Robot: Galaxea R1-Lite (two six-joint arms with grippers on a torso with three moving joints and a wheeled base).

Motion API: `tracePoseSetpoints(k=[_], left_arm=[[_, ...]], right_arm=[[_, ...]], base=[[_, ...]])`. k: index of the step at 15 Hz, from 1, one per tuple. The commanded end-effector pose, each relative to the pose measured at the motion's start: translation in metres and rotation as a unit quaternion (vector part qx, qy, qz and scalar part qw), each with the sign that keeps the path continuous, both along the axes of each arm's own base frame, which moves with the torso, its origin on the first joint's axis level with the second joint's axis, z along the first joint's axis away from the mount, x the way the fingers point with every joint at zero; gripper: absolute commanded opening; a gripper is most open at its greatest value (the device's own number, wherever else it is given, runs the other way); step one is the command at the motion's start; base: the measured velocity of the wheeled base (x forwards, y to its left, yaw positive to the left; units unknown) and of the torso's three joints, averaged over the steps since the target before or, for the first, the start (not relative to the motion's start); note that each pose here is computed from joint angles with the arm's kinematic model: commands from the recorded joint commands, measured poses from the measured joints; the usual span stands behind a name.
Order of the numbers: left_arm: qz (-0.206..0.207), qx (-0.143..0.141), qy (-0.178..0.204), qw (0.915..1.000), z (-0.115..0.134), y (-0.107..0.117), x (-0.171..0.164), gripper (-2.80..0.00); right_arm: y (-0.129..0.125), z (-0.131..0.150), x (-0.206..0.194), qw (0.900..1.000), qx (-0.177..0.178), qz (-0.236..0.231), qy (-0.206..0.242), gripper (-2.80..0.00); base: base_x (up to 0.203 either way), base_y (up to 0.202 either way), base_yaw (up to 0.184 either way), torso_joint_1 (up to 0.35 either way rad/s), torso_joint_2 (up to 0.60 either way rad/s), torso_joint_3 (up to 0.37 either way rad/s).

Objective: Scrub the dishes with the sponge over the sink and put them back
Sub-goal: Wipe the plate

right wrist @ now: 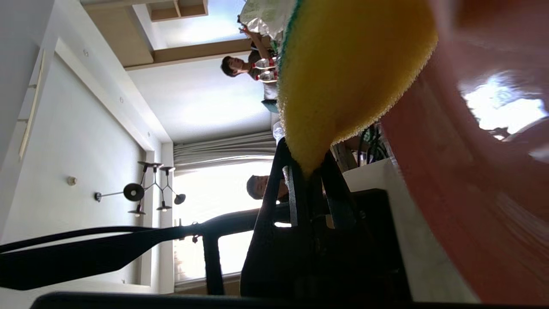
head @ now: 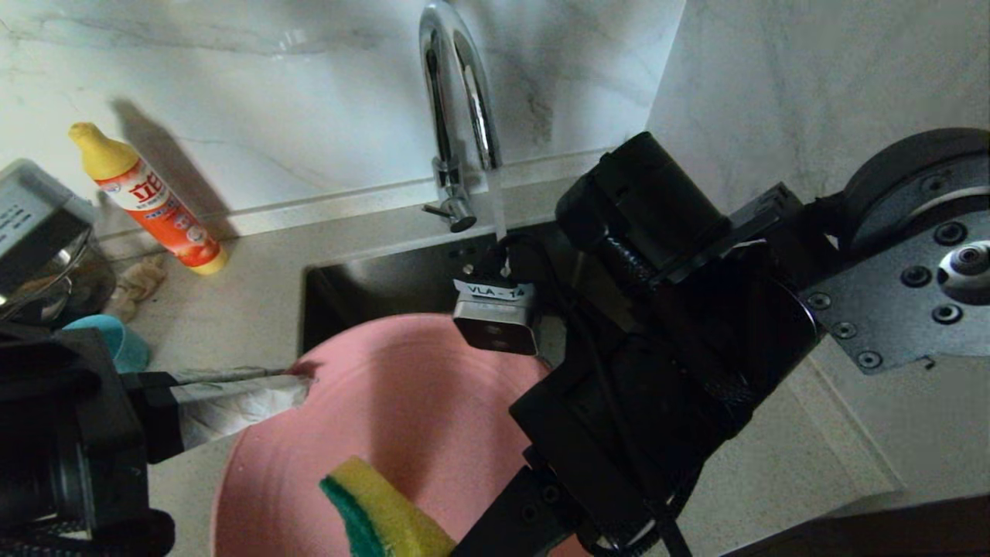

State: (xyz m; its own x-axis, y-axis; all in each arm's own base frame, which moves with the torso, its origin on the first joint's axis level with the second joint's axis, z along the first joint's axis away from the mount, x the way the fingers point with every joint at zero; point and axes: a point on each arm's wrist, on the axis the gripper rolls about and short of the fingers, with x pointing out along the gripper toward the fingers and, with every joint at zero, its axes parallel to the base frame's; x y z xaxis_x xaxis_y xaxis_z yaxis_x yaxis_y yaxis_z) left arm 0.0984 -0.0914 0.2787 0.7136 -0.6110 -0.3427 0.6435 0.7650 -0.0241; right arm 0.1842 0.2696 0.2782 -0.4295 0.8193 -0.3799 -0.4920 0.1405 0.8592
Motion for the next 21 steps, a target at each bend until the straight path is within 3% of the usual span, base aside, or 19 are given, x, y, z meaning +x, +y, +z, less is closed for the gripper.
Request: tracePoseSetpoints(k=[1,7,21], left_arm=[[0.001,-0.001,-0.001,1.0000,0.001,0.000,0.000,-2.80],[0.000,-0.002,-0.003,1.0000,0.002,0.000,0.000,-2.80],[0.003,0.005,0.003,1.0000,-0.001,-0.001,0.001,-2.80]], right_arm=[[-0.005,-0.005,0.014,1.000,-0.007,-0.020,0.009,-2.80],[-0.038,0.020,0.014,0.998,0.020,-0.057,-0.012,-2.80],[-0.096,0.035,-0.012,0.994,0.032,-0.102,-0.027,-2.80]], base=[[0.000,0.000,0.000,0.000,0.00,0.000],[0.000,0.000,0.000,0.000,0.00,0.000],[0.000,0.000,0.000,0.000,0.00,0.000]])
